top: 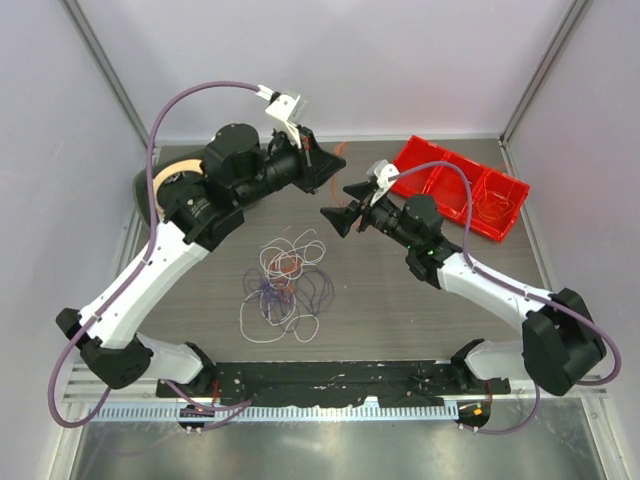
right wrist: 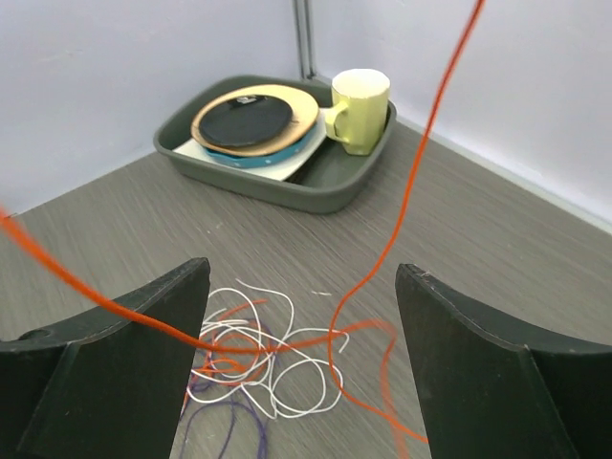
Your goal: Untangle the cables
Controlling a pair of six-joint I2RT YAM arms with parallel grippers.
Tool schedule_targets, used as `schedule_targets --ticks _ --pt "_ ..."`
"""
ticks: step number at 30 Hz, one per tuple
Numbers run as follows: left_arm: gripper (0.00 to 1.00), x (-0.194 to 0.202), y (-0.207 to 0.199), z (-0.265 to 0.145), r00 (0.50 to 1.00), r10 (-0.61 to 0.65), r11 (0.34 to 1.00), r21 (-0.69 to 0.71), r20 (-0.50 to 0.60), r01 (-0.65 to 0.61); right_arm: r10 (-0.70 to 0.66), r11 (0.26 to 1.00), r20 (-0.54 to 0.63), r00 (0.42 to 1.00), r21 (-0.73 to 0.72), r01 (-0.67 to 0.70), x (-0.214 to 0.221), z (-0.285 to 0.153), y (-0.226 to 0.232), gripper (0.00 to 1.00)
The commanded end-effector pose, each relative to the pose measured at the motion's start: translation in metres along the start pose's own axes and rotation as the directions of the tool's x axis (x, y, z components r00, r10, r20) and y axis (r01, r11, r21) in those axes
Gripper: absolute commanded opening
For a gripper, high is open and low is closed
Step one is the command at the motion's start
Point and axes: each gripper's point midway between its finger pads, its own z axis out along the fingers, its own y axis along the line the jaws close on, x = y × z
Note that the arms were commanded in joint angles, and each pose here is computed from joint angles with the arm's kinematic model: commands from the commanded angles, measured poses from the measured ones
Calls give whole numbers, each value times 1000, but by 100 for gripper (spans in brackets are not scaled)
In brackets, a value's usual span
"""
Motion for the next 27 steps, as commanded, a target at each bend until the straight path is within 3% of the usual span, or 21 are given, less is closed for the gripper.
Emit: schedule_targets --ticks 1,9,11,12,13,14,20,22,23,25,26,27 --pt "0 -23 -15 -23 998 16 999 36 55 -18 -7 996 101 995 92 -2 -19 8 -17 85" --pt "0 -22 -30 -27 999 11 995 100 44 -15 20 995 59 998 94 -25 -3 44 -29 83" --pt "0 -23 -31 -30 999 13 995 100 47 -17 22 995 68 997 94 -28 -6 49 -31 70" --pt "0 -23 -28 -29 999 14 996 88 48 -18 34 995 66 997 92 -41 -5 50 -31 57" --pt "0 -24 -27 -32 998 17 997 79 54 -21 41 995 62 997 88 -46 -5 50 -29 8" --pt "0 -24 -24 -33 998 20 998 66 60 -24 47 994 68 997 97 -53 -7 49 -30 1" --pt "1 -7 34 -45 991 -5 974 -222 133 34 55 972 118 991 221 -80 -38 10 -39 1" --pt "14 19 66 -49 988 -47 930 -355 150 98 60 963 36 998 261 -68 -32 -1 -45 1" --pt "43 22 72 -58 982 -62 915 -383 178 127 60 959 27 998 278 -65 -40 -9 -47 1" --pt "76 55 90 -60 984 -86 884 -444 158 149 85 918 -68 994 392 -52 -37 -24 -69 1" --pt "97 66 93 -60 982 -112 877 -449 153 170 87 898 -81 993 437 -43 -41 -33 -79 1" --pt "100 85 94 -62 985 -129 879 -446 119 169 95 881 -98 991 472 -37 -43 -41 -87 1"
